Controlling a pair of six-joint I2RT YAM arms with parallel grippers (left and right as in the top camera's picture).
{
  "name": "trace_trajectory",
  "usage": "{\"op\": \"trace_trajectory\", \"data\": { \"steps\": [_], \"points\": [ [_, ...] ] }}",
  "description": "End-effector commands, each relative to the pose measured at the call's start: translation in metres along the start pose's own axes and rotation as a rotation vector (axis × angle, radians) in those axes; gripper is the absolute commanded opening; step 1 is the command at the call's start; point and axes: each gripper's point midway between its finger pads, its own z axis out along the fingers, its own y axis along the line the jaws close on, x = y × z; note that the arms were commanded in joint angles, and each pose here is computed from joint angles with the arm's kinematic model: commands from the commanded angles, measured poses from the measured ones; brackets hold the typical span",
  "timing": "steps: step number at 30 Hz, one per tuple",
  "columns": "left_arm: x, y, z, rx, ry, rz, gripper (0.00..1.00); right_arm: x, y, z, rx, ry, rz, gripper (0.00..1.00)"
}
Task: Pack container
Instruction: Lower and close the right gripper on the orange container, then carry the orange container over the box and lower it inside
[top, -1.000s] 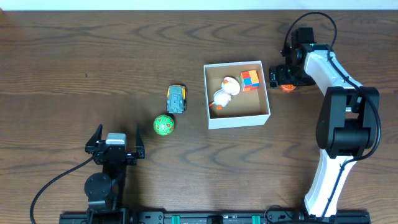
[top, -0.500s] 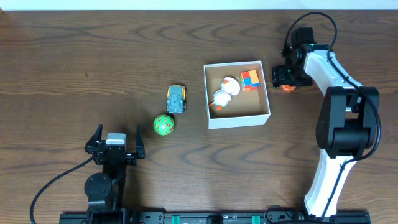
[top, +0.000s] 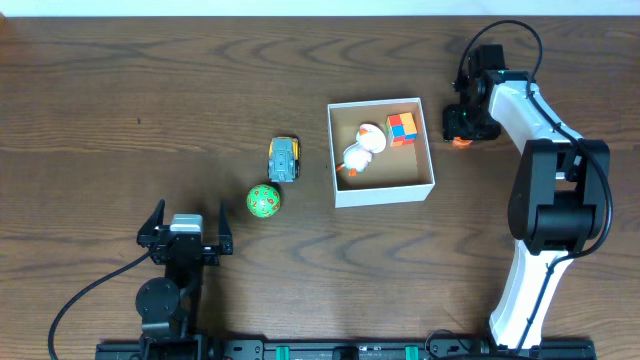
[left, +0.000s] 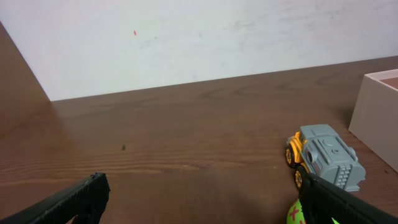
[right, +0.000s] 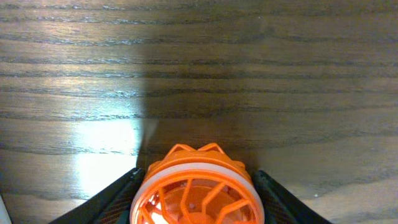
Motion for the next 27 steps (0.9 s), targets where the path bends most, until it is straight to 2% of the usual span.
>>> {"op": "trace_trajectory", "data": {
  "steps": [1,5,9,14,18,27],
  "points": [
    [0.016,-0.003,0.001,0.011,0.05,0.002,0.98,0.007,-0.004,0.007,0.01,0.026,0.018,0.56],
    [0.016,-0.003,0.001,0.011,0.05,0.002,0.98,0.007,-0.004,0.007,0.011,0.025,0.018,0.55],
    [0.016,-0.003,0.001,0.011,0.05,0.002,0.98,0.007,-0.005,0.007,0.011,0.027,0.019,0.5],
    [0.016,-0.003,0.001,0.011,0.05,0.002,0.98,0.004,-0.004,0.006,0.01,0.017,0.019,0.5],
    [0.016,-0.003,0.001,0.011,0.05,0.002,0.98,0.001,-0.004,0.002,0.01,0.011,0.019,0.45],
    [0.016,-0.003,0.001,0.011,0.05,0.002,0.98,-0.017,-0.004,-0.021,0.009,-0.014,0.02,0.43]
  ]
}}
